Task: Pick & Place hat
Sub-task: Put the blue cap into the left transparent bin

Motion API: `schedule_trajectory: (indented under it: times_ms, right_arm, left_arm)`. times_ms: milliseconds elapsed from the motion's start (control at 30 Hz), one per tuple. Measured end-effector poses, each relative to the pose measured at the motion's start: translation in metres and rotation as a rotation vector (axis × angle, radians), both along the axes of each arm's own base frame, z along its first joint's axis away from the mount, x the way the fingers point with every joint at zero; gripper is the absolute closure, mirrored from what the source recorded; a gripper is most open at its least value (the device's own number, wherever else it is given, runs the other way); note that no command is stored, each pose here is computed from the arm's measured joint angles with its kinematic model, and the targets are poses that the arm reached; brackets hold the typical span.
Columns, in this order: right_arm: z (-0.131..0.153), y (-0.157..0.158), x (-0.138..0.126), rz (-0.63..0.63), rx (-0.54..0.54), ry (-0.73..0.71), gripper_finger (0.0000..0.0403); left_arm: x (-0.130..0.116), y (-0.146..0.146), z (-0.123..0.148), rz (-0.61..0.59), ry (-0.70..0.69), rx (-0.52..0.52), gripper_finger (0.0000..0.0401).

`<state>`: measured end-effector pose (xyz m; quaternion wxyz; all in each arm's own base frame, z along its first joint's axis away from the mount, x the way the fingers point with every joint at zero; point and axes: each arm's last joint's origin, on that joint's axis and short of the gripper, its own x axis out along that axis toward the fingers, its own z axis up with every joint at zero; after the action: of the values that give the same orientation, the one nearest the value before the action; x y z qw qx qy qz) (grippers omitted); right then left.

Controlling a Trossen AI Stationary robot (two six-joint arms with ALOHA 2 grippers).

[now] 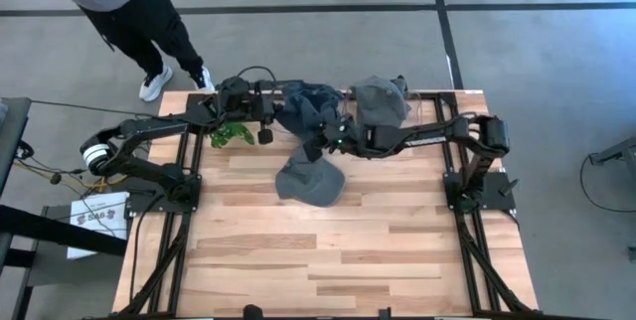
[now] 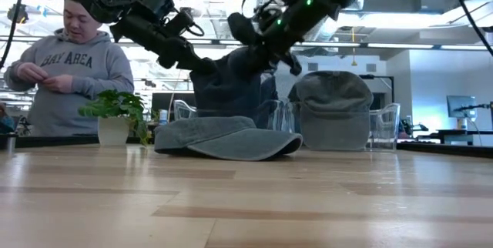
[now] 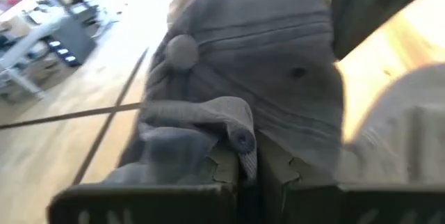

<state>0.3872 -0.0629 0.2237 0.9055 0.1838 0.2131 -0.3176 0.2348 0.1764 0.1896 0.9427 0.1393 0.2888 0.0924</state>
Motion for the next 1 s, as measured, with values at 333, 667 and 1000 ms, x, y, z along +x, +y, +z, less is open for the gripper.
schedule_trajectory:
  times_ms: [333, 667, 1000]
  right_arm:
    - [-0.008, -0.033, -0.009, -0.104, 0.012, 0.058, 0.0403]
    - [-0.003, -0.032, -0.011, -0.073, 0.054, 0.056, 0.0403]
    - [0.024, -0.030, -0.016, -0.058, -0.001, 0.040, 0.0403]
  left_arm:
    - [0.000, 0.000, -0.001, 0.027, 0.003, -0.020, 0.0370]
    - [-0.003, -0.002, -0.006, 0.051, 0.057, -0.059, 0.0385]
    - [-0.003, -0.001, -0.005, 0.142, 0.025, -0.145, 0.0281]
